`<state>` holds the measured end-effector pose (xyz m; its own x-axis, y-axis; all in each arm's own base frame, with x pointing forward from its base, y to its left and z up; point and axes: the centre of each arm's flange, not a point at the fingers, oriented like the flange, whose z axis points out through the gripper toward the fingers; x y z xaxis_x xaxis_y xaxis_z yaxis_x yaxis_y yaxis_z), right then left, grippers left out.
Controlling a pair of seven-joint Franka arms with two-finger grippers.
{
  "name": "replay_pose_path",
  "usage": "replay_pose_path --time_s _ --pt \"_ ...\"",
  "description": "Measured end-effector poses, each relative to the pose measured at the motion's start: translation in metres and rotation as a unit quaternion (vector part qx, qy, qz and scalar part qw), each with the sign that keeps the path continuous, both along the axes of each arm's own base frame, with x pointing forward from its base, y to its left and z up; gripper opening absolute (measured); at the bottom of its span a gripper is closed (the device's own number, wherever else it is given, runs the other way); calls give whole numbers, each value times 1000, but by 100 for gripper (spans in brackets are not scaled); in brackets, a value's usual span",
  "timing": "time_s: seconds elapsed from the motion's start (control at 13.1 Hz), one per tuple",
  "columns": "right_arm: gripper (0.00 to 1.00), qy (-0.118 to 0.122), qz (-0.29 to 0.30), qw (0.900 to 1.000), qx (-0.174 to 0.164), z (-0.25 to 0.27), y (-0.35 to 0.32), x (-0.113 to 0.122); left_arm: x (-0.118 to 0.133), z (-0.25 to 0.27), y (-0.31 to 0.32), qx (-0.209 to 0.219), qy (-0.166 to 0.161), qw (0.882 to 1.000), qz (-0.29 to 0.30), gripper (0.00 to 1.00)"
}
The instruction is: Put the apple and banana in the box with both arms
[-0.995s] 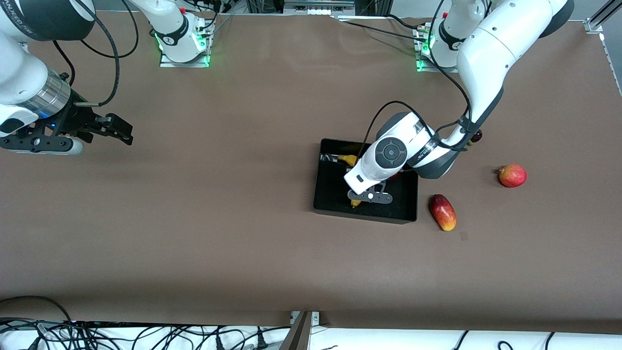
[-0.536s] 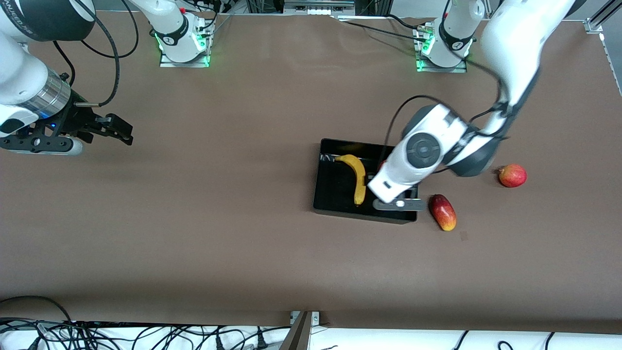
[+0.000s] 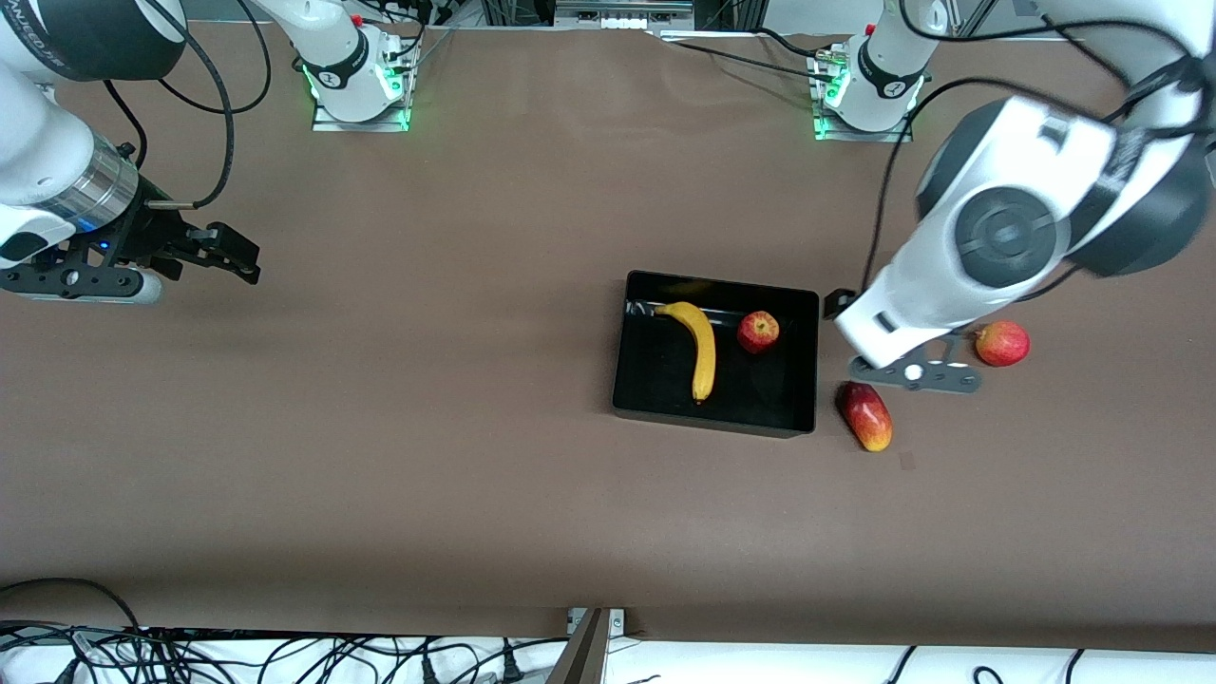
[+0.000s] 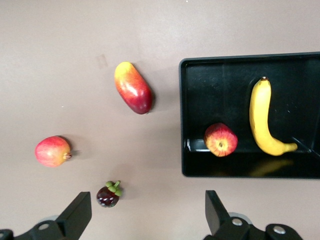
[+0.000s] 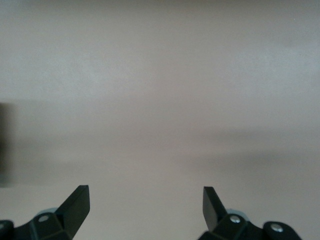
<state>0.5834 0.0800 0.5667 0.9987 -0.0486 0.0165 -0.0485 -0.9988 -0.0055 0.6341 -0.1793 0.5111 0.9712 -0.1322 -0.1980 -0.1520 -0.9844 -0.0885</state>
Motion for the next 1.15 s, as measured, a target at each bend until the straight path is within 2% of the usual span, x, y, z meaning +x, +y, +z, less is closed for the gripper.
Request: replay_pose_path --time_s 0.15,0.31,0.46,0.61,0.84,1.15 --pt "100 0 0 1000 0 0 0 0 -6 28 45 -35 8 999 -6 100" --pt "100 0 0 1000 0 0 0 0 -18 52 90 -44 -1 999 -10 100" --pt "100 0 0 1000 0 0 0 0 -32 77 111 -36 -42 998 2 100" --pt "100 0 0 1000 0 0 0 0 -55 93 120 -29 -62 998 9 100" --pt "100 0 0 1000 0 0 0 0 -86 94 127 -25 -70 997 13 100" --pt "100 0 0 1000 0 0 0 0 -97 83 141 -45 -68 996 30 100"
